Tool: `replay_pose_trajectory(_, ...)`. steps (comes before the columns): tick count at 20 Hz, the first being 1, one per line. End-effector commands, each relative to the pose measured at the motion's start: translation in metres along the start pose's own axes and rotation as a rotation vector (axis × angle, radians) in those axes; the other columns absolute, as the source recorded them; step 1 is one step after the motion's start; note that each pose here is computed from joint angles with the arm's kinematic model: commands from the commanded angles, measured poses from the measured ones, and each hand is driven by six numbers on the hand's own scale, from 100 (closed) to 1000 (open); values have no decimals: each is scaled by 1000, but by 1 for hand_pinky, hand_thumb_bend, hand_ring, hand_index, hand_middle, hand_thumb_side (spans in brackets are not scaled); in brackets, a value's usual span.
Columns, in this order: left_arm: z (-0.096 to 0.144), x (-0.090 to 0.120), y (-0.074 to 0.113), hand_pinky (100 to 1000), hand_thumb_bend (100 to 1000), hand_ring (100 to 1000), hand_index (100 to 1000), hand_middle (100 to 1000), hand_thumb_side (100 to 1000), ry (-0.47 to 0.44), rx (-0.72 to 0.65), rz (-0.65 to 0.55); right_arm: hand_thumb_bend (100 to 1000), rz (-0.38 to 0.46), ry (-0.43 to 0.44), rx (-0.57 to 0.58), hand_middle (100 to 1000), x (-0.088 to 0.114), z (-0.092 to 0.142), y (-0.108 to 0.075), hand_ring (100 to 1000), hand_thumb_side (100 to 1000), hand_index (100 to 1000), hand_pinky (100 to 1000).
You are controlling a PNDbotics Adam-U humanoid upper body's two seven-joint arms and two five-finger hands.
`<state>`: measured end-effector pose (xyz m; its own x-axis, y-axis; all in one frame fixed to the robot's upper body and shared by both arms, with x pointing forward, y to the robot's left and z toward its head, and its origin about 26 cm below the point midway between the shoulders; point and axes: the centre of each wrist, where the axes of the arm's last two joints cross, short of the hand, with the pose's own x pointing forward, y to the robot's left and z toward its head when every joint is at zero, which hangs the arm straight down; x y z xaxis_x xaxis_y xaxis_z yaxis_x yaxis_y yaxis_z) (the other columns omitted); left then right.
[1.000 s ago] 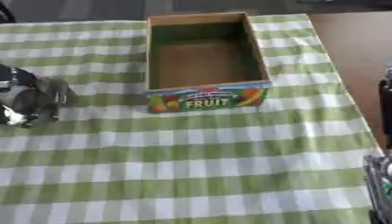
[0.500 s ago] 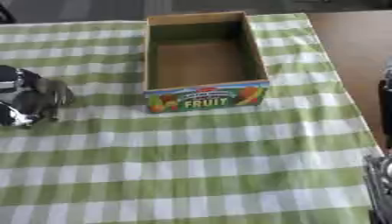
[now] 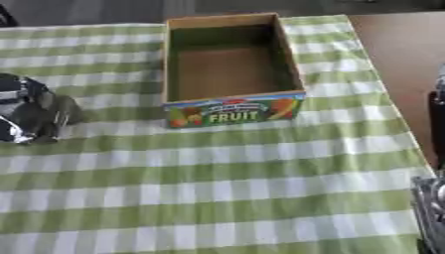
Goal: Pick up objects on the table and place them in the box.
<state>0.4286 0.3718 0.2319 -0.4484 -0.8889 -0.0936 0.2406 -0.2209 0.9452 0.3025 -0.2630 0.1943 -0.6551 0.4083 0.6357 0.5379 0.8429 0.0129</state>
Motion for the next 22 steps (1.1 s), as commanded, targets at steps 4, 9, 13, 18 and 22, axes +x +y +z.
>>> replay_pose_trajectory(4,6,-2,12,667,146,699,622,733,162,40,85,13,100,-7,-23,3,658,5,-3,-2,756,654,806,873)
replay_pose_trajectory(9,10,2,18,647,100,680,596,726,184,46,157,51,100,-5,-22,5,658,5,-3,-2,757,654,806,874)
replay_pose_trajectory(13,15,5,26,633,100,672,595,722,206,43,211,67,100,-3,-24,3,658,5,-3,-3,757,655,806,875)
replay_pose_trajectory(18,20,10,34,615,100,663,586,720,232,37,264,90,100,-4,-25,2,658,5,-4,-3,758,655,807,876)
replay_pose_trajectory(22,21,19,49,602,100,650,578,713,250,15,339,110,100,-5,-27,2,657,5,-4,-3,758,656,807,877)
